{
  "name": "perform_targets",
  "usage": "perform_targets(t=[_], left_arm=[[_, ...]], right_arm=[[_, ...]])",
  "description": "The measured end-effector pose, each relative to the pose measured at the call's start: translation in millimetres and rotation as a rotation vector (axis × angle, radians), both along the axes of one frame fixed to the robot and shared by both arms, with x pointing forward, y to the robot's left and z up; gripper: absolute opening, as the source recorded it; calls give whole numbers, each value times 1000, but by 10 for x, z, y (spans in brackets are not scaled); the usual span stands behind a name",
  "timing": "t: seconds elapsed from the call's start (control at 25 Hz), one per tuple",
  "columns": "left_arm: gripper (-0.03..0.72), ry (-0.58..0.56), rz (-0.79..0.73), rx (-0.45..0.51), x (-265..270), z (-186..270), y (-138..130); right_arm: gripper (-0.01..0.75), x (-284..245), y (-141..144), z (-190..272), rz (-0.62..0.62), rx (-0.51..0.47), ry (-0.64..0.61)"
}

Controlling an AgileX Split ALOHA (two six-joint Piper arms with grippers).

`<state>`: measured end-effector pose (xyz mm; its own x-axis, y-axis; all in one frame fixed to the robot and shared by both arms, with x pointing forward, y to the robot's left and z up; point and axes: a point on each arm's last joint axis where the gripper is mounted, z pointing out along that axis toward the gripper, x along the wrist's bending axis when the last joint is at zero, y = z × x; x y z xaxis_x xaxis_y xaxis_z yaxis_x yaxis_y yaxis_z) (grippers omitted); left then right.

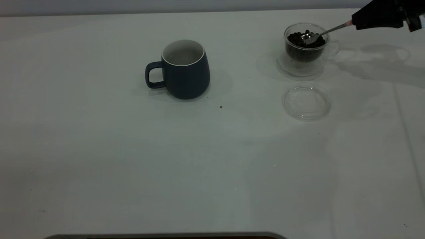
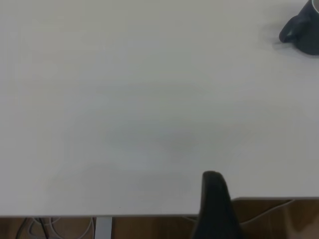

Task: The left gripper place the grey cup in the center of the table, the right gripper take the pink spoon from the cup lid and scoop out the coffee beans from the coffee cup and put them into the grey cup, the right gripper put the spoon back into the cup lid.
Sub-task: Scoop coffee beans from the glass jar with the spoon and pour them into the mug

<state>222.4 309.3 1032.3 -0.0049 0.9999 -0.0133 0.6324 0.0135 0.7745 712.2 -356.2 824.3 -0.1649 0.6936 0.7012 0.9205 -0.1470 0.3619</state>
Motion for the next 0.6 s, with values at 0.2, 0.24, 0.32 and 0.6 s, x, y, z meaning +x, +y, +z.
perform_targets(t=[0.2, 0.24, 0.32, 0.6], left_arm=[[569, 0, 0, 0, 0, 0, 0], [569, 0, 0, 0, 0, 0, 0], [569, 0, 0, 0, 0, 0, 0], [569, 0, 0, 0, 0, 0, 0]], right_arm=[[97, -5, 45, -68, -2, 24, 33], [97, -10, 51, -78, 1, 30, 39], [97, -25, 68, -100, 8, 46, 57], [97, -40, 72, -139, -22, 76, 113]])
